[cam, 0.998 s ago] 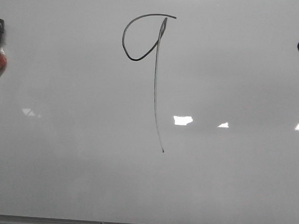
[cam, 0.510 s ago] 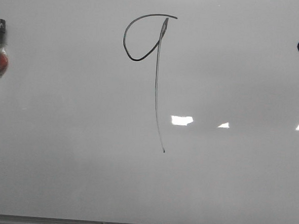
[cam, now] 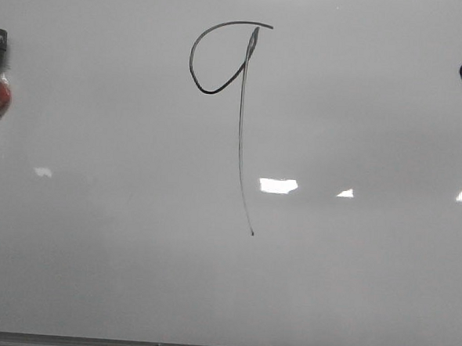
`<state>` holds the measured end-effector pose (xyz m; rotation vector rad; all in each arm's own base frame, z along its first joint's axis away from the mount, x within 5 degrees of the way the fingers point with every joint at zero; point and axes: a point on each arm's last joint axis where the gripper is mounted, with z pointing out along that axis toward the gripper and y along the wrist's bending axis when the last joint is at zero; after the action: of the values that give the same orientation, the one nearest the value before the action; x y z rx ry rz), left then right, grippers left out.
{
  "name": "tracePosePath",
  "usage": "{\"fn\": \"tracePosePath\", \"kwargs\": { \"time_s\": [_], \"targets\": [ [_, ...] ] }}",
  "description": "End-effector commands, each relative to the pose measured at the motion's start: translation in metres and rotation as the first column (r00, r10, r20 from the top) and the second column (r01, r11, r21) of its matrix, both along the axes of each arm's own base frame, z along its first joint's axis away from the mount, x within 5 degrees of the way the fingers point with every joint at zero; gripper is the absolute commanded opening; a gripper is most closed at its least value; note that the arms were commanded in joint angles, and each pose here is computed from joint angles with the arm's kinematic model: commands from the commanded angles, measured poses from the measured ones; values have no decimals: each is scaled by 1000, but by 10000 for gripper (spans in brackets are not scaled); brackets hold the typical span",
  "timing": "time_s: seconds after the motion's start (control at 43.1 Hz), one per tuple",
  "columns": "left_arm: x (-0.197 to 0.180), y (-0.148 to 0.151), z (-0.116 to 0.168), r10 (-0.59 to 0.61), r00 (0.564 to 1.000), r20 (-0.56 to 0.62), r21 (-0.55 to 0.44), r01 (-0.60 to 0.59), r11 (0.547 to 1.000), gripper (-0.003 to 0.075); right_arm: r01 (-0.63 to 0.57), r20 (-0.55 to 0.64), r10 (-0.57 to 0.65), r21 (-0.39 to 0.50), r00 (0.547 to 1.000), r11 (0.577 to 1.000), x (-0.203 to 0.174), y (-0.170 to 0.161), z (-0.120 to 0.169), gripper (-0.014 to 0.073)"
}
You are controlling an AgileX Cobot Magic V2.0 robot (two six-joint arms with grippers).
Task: Write number 9 on whiteboard
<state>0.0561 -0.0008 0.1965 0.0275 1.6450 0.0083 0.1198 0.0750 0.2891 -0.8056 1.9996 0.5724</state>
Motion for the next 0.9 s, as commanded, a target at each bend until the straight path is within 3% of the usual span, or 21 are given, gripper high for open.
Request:
{"fn": "tracePosePath", "kwargs": {
  "time_s": [0.0, 0.882],
  "targets": [
    [-1, 0, 9, 3, 994, 111, -10, -2, 1000, -19, 26, 33, -27, 48, 999, 999, 2, 0, 10, -67],
    [-1, 0, 9, 3, 994, 111, -10, -2, 1000, -19, 39, 44, -42, 49, 998, 998, 3, -1, 11, -67]
  ]
}}
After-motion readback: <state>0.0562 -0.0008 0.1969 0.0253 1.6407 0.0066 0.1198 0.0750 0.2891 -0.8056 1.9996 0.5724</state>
